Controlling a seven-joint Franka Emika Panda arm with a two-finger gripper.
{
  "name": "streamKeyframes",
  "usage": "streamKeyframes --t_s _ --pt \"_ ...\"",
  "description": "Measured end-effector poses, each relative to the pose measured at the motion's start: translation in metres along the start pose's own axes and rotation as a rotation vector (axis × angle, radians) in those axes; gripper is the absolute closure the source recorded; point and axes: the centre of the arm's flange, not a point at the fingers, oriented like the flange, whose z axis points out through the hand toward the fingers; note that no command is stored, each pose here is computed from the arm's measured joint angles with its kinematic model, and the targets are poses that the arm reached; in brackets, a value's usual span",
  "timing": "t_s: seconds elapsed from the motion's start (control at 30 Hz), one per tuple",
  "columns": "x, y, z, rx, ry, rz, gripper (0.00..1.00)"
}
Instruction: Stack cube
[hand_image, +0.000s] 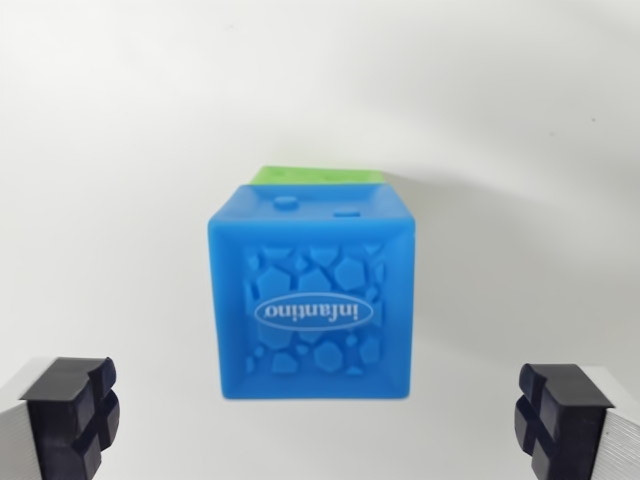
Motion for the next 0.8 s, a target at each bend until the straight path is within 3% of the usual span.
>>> streamKeyframes --t_s 0.27,0.57,0.8 --pt "-0.001 0.000 -0.029 0.0007 -0.0007 0.000 0.00" --pt "-0.001 0.000 -0.070 0.0020 0.0014 -0.001 0.00" --pt "0.000 0.000 -0.098 0.0027 0.0000 -0.001 0.00"
